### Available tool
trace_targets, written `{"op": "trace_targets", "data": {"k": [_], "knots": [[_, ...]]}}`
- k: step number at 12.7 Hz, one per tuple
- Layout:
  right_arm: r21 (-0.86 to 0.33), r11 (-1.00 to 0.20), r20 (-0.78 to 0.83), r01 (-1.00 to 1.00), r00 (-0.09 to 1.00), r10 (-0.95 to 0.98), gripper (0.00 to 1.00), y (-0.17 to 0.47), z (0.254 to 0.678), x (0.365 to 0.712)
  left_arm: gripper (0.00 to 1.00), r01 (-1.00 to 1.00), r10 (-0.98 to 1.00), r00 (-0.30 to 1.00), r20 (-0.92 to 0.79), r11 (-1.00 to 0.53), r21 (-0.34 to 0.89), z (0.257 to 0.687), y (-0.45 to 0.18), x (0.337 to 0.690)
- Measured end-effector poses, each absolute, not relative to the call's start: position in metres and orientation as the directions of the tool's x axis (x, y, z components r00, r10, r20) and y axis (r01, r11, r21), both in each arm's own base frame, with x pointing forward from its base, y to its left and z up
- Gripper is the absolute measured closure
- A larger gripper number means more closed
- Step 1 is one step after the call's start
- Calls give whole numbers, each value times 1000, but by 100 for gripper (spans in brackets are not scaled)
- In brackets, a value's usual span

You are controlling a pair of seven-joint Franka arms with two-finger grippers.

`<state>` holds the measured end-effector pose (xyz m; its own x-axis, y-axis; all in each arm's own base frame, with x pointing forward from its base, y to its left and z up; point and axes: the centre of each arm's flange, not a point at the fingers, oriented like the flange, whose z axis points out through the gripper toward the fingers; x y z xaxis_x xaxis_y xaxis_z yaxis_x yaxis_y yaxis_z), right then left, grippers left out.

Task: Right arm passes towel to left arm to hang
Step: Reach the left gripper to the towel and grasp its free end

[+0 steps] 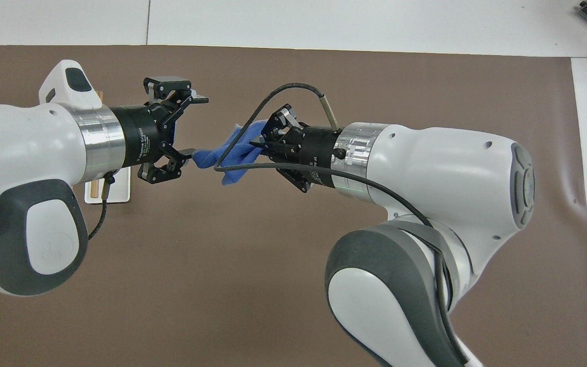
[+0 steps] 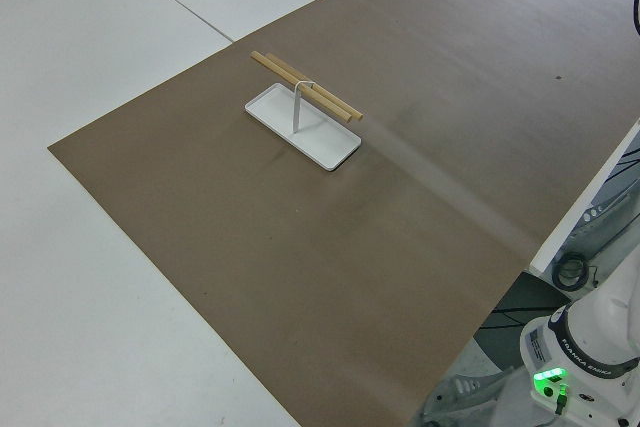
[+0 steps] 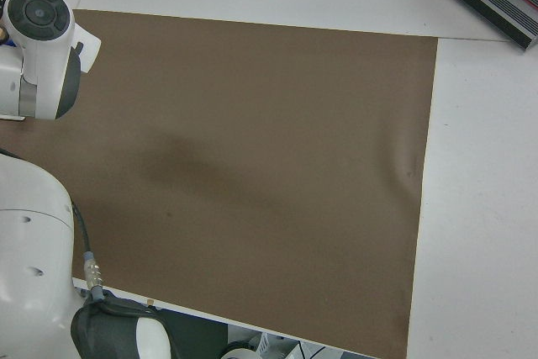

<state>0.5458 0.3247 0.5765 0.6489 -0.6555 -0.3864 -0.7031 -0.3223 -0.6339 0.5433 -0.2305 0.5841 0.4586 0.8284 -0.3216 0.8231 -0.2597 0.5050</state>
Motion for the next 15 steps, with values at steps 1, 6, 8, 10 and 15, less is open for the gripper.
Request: {"op": "trace_targets", "data": {"k": [1,6,8,10,15], "knots": [[-634,-323,-386,-702,650,-655,92,325,577,546,15,826,828,458,-324,-262,498,583,-230,543],[-635,-323,-385,-702,650,-655,92,325,577,546,22,807,800,523,-292,-355,473,577,-215,544],[-632,-326,-387,-703,651,-654,92,325,576,545,22,796,781,550,-296,-382,470,575,-211,544],[-628,-330,-389,-705,652,-651,92,325,575,545,22,792,766,564,-310,-395,466,576,-210,543],[-627,-331,-389,-705,652,-651,92,326,575,545,23,788,739,588,-327,-434,436,580,-223,529]]}}
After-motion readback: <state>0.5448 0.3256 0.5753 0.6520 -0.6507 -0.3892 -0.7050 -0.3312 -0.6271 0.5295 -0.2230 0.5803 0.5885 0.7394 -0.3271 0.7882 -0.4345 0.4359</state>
